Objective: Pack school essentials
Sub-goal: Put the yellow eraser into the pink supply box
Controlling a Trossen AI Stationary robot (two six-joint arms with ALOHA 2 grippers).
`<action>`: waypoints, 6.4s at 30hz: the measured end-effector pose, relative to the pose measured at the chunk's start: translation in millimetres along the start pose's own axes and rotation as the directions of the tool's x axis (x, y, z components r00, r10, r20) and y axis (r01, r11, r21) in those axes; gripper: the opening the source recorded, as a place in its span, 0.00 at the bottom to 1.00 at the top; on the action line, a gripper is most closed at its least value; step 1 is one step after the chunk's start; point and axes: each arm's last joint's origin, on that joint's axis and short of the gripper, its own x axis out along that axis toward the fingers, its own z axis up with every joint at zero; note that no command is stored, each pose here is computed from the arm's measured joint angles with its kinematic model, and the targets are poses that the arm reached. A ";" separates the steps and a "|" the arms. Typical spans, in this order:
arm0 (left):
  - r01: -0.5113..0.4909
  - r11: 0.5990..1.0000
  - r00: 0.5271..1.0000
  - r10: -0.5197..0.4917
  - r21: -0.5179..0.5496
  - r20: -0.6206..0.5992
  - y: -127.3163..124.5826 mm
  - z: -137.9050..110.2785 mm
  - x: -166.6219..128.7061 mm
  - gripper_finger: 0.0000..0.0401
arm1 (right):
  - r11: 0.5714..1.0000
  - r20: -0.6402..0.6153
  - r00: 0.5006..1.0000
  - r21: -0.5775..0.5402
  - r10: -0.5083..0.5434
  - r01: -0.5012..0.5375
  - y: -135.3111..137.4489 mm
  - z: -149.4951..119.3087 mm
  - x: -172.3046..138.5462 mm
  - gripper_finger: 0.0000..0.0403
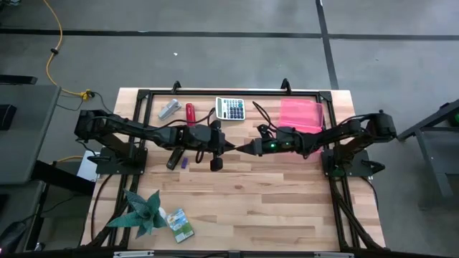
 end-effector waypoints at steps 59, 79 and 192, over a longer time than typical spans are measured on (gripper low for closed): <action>0.058 0.957 0.996 -0.037 -0.285 0.079 17.1 -17.0 -86.8 0.36 | 0.942 -0.040 0.991 -0.317 -0.131 0.112 11.8 38.0 -27.7 0.00; 0.117 0.950 0.943 -0.015 -0.290 0.332 20.6 8.4 -95.6 0.35 | 0.380 -0.168 0.707 -0.912 -0.687 0.153 -25.4 86.1 25.9 0.39; 0.136 0.928 0.830 0.085 -0.347 0.551 39.5 -31.7 -104.7 0.00 | 0.266 -0.018 0.267 -0.192 -0.963 0.945 -28.6 33.7 -161.8 0.00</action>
